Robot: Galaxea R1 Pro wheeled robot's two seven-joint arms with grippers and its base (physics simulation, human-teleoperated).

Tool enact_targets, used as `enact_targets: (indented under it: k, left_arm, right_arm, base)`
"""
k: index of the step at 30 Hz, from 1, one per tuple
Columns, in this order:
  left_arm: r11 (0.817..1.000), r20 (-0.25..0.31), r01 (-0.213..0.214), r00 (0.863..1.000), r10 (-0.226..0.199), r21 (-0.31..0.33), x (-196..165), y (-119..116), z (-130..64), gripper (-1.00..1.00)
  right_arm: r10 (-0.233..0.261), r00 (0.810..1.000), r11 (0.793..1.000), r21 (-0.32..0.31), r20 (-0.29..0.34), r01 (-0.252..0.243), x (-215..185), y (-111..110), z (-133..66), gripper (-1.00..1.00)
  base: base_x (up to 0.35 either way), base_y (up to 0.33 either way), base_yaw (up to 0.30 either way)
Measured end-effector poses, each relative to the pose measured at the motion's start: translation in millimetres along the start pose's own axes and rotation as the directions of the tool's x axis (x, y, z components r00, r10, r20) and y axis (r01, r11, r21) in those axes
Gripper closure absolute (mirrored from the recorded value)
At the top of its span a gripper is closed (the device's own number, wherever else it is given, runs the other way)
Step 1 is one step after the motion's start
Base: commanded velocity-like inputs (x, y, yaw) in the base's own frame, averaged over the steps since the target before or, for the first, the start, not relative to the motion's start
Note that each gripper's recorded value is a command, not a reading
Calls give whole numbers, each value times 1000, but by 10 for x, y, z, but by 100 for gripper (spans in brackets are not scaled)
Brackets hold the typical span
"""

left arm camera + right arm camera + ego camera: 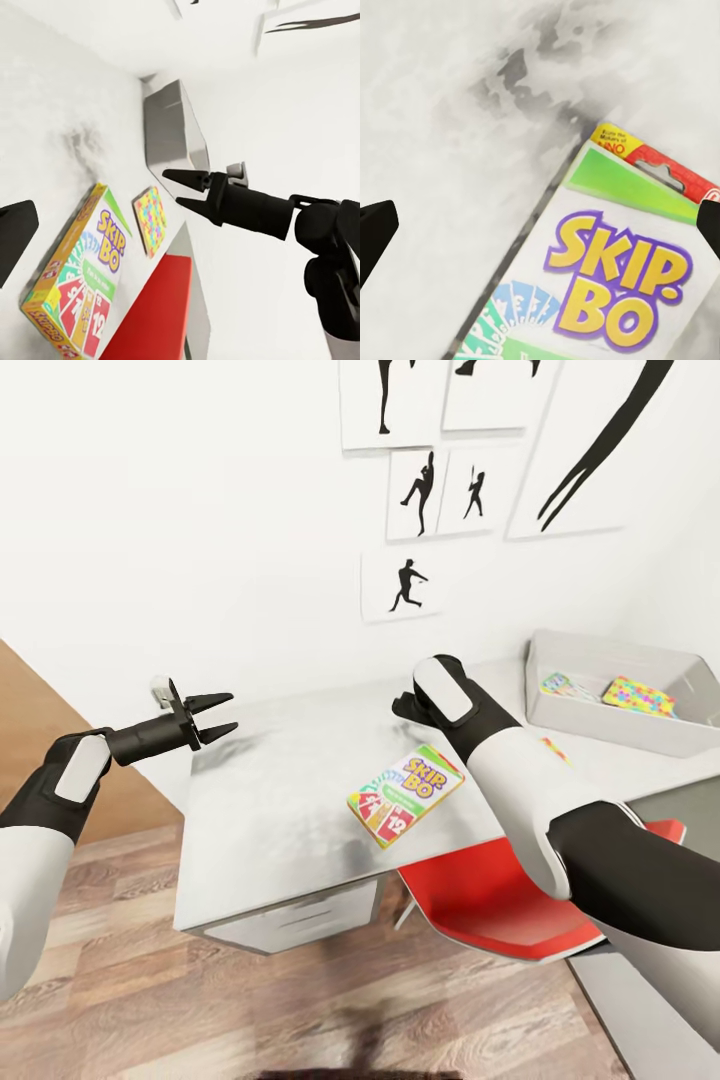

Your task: Put all the toys in the child's room - the three board games (two on the bed and one on the table), the two jigsaw puzzles on the table, and the tennis ball on the table - inside the toy box on the table in the child's room.

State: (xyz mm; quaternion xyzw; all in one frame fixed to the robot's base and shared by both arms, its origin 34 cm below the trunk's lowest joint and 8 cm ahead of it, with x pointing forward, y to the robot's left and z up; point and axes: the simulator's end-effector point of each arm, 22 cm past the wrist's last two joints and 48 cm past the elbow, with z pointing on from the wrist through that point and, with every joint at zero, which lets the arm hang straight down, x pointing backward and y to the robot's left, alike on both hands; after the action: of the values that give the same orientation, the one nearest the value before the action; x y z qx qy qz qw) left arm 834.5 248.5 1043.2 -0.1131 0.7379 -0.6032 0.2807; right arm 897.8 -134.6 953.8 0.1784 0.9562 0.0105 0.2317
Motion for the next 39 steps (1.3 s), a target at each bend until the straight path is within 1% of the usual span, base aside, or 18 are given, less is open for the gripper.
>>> enact_targets:
  k: [5,10,17,39]
  left_arm:
    - [1000,-3,7,1000,-7,-4,17,57,10,-100]
    - [1000,-6,13,1000,-13,-9,36,115,21,-100]
    - [1000,-10,23,1000,-23,-15,58,196,33,-100]
    - [998,-18,52,998,-53,-34,128,444,64,-100]
  right_arm:
    - [-3,1000,1000,-5,15,3,-116,42,-36,-100]
    - [-4,999,1000,-15,42,5,-305,107,-121,-100]
    - [-7,998,1000,-17,63,8,-442,144,-154,-100]
    - [-13,999,1000,-2,34,13,-342,112,84,-100]
  base:
    - [0,0,0]
    - [0,0,0]
    - [0,0,0]
    - [0,0,0]
